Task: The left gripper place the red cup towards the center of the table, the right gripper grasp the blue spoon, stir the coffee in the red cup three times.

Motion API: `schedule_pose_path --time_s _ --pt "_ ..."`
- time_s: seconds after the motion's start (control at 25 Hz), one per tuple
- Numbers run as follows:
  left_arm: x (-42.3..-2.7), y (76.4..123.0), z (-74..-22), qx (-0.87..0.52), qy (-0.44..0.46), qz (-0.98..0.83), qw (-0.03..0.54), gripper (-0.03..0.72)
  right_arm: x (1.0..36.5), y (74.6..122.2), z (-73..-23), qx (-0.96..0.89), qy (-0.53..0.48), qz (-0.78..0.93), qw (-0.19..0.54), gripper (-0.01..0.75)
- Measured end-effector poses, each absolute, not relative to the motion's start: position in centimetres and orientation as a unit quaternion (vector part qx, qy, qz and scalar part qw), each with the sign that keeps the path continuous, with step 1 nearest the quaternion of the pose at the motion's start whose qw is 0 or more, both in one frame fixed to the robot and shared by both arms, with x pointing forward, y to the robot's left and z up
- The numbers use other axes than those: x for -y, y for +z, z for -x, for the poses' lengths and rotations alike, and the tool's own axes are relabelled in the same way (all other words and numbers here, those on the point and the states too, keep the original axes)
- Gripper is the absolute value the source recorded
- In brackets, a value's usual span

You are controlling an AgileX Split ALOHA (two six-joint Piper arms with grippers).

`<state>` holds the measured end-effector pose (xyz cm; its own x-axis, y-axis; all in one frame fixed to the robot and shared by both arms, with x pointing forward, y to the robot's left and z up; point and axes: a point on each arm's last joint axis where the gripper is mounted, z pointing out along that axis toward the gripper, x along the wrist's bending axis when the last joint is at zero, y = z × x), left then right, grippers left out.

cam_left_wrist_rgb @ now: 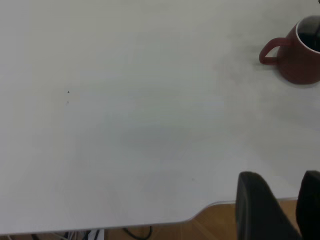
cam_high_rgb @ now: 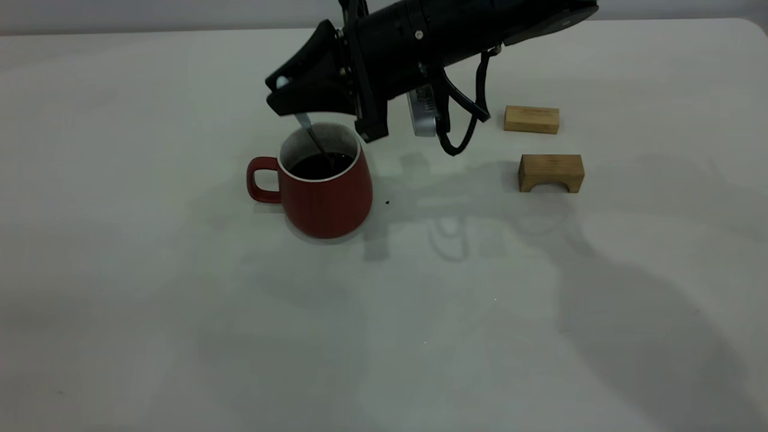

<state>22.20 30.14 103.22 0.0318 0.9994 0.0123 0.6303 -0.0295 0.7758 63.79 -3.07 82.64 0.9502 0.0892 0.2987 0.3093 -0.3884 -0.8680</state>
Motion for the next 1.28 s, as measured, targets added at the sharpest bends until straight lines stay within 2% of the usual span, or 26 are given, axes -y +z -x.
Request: schedule_pose_path --time_s 0.28,0.36,0.6,0.72,0.92,1.2,1.28 --pt "-30.1 103.2 -22.2 -0.626 0.303 -0.650 0.305 0.270 3.2 82.1 -63.5 0.131 -0.094 0.832 0.531 0.148" --pt "-30.1 103.2 -22.2 -0.626 0.303 -0.650 0.305 0.270 3.2 82.1 -63.5 0.133 -0.093 0.832 0.530 0.174" --pt "-30.1 103.2 -22.2 -0.626 0.303 -0.650 0.305 0.270 3.4 81.7 -63.0 0.173 -0.081 0.839 0.510 0.406" --pt "-30.1 103.2 -22.2 -0.626 0.303 -0.651 0.305 0.270 3.6 82.6 -62.7 0.218 -0.081 0.842 0.487 0.473" --pt "-30.1 103.2 -22.2 -0.626 0.303 -0.651 0.305 0.270 4.4 88.5 -62.4 0.349 -0.119 0.830 0.419 0.490" --pt "-30.1 103.2 -22.2 -0.626 0.303 -0.651 0.305 0.270 7.5 100.6 -60.0 0.544 -0.189 0.776 0.257 0.493" --pt "-30.1 103.2 -22.2 -0.626 0.303 -0.651 0.305 0.270 8.3 104.7 -58.7 0.566 -0.223 0.759 0.232 0.493"
